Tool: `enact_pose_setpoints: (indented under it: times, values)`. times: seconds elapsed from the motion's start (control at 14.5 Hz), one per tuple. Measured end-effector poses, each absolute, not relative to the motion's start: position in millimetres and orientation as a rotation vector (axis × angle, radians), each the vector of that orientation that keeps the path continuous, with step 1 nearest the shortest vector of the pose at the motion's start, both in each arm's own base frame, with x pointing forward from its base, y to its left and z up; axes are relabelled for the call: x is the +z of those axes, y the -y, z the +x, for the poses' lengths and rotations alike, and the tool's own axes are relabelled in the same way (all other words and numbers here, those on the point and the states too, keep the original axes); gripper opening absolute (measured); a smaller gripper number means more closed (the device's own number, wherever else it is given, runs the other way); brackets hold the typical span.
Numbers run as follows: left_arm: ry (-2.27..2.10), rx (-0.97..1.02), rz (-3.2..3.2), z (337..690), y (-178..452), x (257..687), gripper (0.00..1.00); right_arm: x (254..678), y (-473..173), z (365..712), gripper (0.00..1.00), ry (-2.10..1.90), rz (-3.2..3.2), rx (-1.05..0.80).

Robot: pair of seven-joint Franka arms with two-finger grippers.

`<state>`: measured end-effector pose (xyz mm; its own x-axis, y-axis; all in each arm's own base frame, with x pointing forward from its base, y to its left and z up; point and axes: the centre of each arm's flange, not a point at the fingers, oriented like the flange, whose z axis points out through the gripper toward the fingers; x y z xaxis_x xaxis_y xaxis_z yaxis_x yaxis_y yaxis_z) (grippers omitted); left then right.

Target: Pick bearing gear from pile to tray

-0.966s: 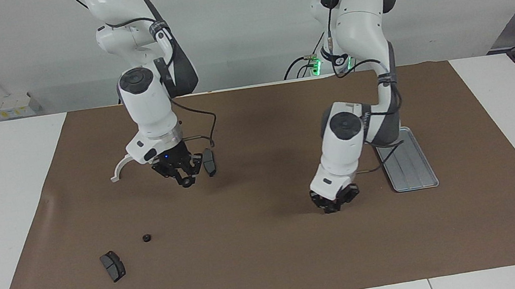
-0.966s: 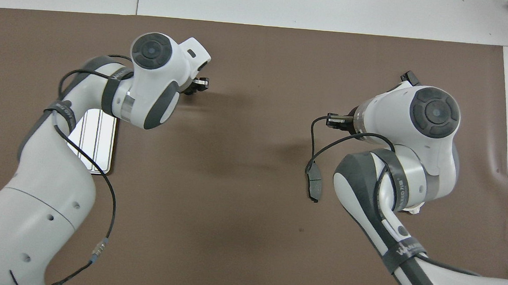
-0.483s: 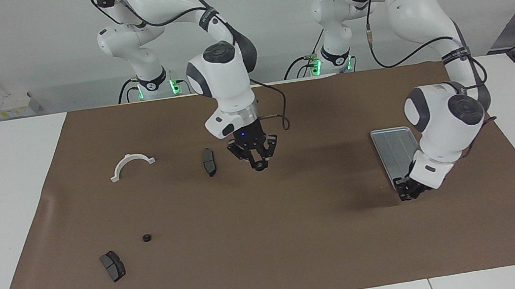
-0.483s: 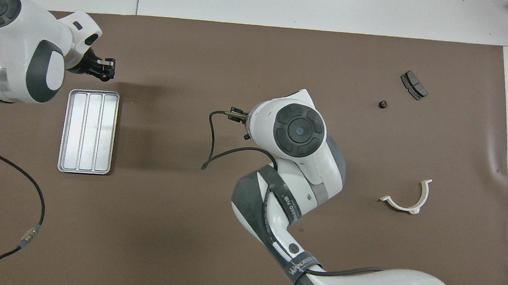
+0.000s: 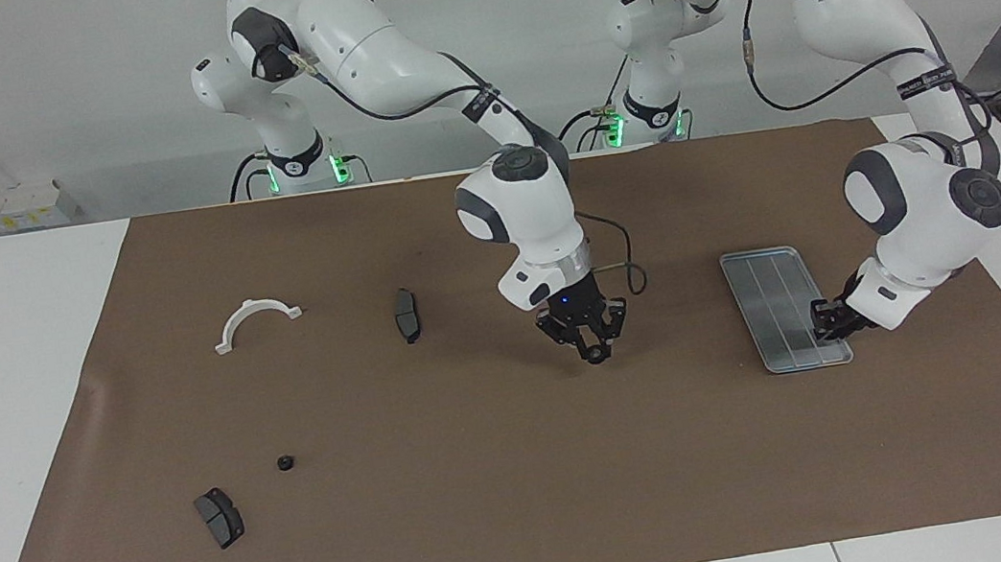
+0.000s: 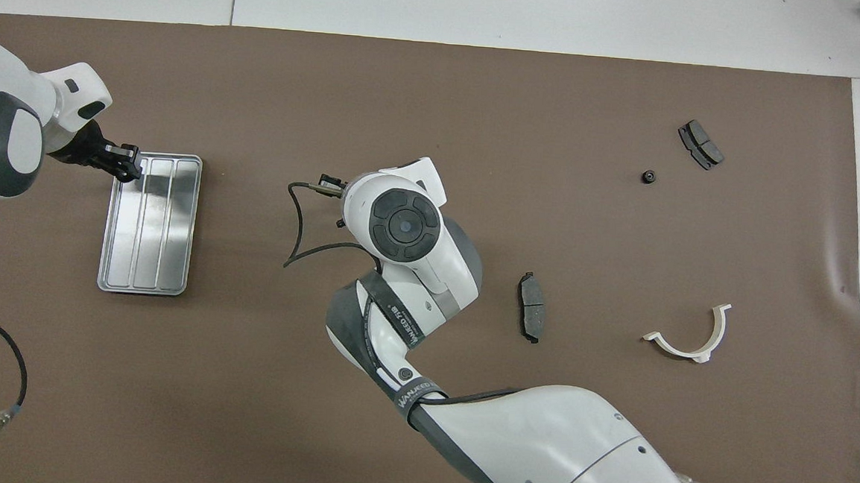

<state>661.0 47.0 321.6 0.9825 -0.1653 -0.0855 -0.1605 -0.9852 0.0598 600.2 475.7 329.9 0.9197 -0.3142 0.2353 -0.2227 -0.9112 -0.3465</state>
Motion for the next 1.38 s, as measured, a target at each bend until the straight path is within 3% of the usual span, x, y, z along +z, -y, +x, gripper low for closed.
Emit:
enact_pose_setpoints:
  times: [0.14,0.28,0.48,0.55,0.69,0.76,1.03,1.17,1.38]
  values:
    - [0.271,-0.187,3.067,646,-39,314,0.4,323,-483,593,0.35,-0.38,-2.775,-0.4]
    - [0.29,-0.189,3.064,641,-30,318,0.59,312,-484,586,0.35,-0.372,-2.795,-0.378]
    - [0.289,-0.145,3.062,643,-12,334,0.93,306,-480,585,0.61,-0.369,-2.814,-0.376]
    - [0.259,-0.124,3.058,646,2,341,1.0,313,-478,586,0.71,-0.36,-2.825,-0.392]
    - [0.175,-0.081,3.054,651,50,356,1.0,346,-458,596,0.94,-0.374,-2.863,-0.43]
    - [0.136,-0.061,3.056,652,82,363,1.0,373,-438,605,1.0,-0.412,-2.883,-0.442]
    - [0.056,-0.013,3.052,635,211,385,1.0,469,-317,636,1.0,-0.485,-2.963,-0.435]
    - [0.032,0.018,3.038,633,265,392,1.0,484,-250,650,1.0,-0.423,-3.029,-0.411]
    - [0.065,0.03,3.021,632,322,380,1.0,473,-151,671,1.0,-0.317,-3.104,-0.351]
